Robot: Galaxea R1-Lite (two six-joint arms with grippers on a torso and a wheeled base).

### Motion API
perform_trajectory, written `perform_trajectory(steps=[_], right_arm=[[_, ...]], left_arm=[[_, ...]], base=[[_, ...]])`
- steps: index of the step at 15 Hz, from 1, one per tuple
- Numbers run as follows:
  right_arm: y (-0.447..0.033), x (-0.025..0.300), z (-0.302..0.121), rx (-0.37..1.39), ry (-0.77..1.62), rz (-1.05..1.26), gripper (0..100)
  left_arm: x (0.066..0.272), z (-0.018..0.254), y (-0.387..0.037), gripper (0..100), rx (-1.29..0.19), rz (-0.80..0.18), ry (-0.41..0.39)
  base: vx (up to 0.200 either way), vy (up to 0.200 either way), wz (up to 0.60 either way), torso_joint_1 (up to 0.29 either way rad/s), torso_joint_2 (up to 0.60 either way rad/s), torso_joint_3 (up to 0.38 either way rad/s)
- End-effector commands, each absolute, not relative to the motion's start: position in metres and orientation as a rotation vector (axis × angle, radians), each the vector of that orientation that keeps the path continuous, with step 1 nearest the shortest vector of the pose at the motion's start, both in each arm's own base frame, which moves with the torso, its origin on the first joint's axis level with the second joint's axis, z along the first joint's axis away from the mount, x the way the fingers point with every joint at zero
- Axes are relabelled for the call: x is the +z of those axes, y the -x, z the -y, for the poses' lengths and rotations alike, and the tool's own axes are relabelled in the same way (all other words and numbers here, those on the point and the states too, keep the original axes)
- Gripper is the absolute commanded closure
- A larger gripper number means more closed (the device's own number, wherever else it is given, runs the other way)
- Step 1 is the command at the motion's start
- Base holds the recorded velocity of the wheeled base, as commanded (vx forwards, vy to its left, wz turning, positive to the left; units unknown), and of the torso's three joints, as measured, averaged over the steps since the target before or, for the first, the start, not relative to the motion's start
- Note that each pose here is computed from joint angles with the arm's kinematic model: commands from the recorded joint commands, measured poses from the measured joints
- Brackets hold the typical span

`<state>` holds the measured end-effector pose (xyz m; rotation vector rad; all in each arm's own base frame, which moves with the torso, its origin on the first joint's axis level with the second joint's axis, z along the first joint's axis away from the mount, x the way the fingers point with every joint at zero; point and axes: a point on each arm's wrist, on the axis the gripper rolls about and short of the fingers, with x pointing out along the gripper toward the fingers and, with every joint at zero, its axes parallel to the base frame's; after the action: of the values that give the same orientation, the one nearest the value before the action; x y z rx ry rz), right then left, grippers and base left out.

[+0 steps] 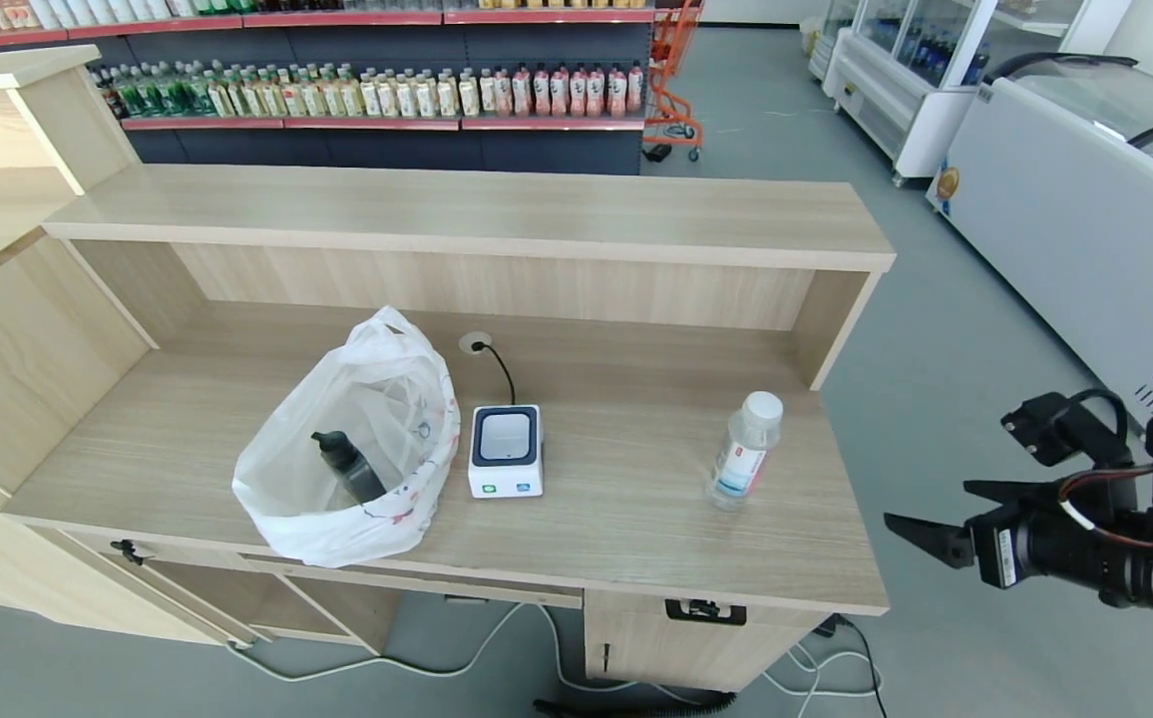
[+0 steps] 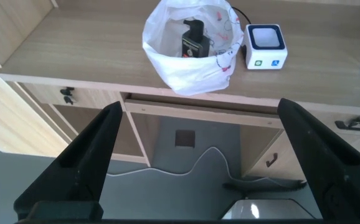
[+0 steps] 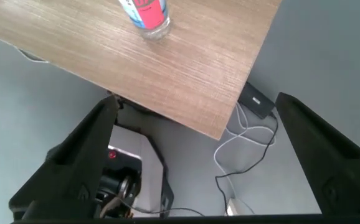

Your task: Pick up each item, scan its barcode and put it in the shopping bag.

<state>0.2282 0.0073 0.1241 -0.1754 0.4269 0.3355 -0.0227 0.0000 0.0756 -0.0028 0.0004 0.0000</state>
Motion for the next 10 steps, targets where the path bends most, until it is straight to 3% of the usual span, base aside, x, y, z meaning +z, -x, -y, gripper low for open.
perform_trajectory(steps=[1, 10], right_arm=[[-0.249, 0.086, -0.022, 0.371, 0.183, -0.496, 0], [-0.299, 0.053, -0.058, 0.425, 0.228, -0.388, 0]], left_arm=[[0.076, 0.0, 0.023, 0, 0.0, 0.0, 0.003], [0.076, 0.0, 0.023, 0, 0.0, 0.0, 0.003]], base=[[0.0, 0.0, 0.0, 0.0, 0.0, 0.0], [0.0, 0.0, 0.0, 0.0, 0.0, 0.0]])
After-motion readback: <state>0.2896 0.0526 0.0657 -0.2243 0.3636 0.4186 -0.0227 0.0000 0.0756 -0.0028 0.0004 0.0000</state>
